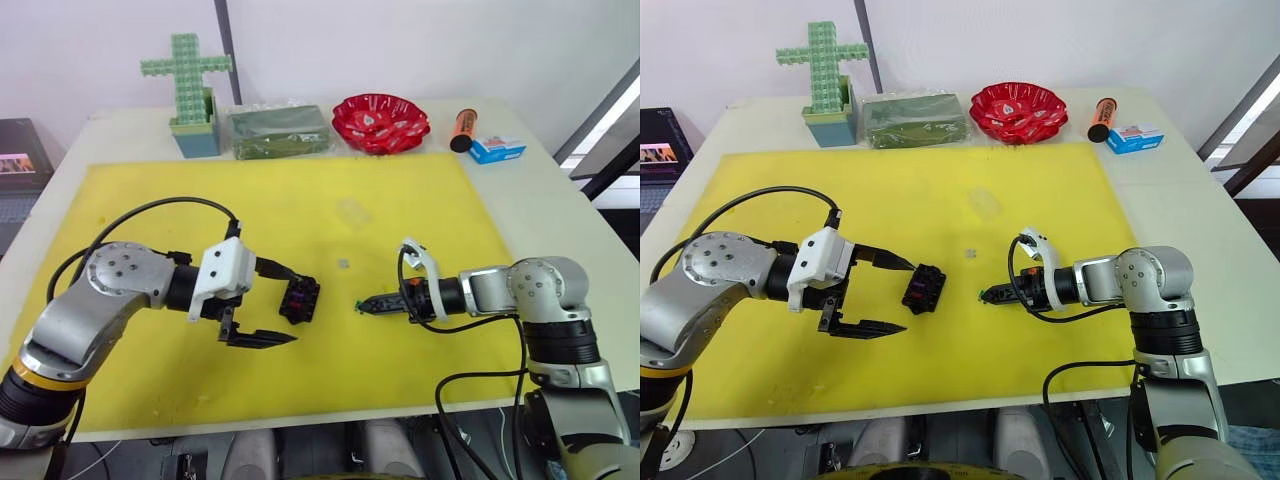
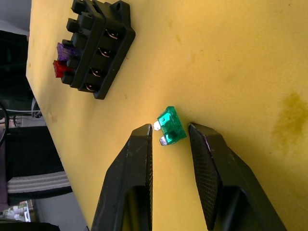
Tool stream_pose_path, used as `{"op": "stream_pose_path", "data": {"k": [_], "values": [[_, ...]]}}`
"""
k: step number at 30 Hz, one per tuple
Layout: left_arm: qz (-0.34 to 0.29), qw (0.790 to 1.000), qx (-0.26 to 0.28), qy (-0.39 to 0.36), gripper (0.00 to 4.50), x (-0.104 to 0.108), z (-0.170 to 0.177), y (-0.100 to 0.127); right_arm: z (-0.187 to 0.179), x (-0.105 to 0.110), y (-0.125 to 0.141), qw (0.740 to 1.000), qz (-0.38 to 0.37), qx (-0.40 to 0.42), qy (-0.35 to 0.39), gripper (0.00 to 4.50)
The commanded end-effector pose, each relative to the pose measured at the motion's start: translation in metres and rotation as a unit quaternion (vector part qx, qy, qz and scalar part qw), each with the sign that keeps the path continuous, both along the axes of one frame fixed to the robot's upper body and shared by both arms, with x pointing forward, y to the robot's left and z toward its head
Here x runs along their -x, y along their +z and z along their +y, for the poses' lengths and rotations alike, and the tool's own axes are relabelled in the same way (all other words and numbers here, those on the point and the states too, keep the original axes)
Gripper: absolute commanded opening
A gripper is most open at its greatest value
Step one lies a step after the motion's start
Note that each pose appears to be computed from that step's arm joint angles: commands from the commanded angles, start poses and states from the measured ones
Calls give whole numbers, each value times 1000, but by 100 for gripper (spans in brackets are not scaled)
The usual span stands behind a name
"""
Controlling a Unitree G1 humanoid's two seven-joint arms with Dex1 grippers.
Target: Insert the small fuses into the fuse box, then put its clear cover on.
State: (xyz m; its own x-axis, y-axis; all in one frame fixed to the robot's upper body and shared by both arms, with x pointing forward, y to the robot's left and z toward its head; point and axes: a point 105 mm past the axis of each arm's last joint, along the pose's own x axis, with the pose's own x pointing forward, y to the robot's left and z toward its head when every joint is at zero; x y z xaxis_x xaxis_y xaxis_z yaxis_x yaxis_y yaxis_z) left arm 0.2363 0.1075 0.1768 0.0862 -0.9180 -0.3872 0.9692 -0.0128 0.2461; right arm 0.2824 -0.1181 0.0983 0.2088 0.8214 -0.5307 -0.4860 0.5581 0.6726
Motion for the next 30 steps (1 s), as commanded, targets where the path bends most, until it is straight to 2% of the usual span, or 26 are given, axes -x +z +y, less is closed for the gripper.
{"op": "stream_pose_path", "data": {"k": [1,4,16,18,26,30], "values": [[-19,1000,2,-9,450,2,-2,6,2,-2,4,1000,-5,-3,2,104],[-19,1000,2,-8,450,2,-3,6,2,-2,4,1000,-5,-2,3,36],[-19,1000,4,-5,450,2,-3,6,0,-6,8,1000,-14,-3,2,36],[-19,1000,4,-4,450,2,-3,5,0,-6,9,1000,-15,-4,3,4],[-19,1000,3,0,450,1,-1,5,3,-6,12,1000,-25,2,11,2],[-19,1000,1,15,450,-3,7,7,13,-12,40,994,-100,5,42,2]]}}
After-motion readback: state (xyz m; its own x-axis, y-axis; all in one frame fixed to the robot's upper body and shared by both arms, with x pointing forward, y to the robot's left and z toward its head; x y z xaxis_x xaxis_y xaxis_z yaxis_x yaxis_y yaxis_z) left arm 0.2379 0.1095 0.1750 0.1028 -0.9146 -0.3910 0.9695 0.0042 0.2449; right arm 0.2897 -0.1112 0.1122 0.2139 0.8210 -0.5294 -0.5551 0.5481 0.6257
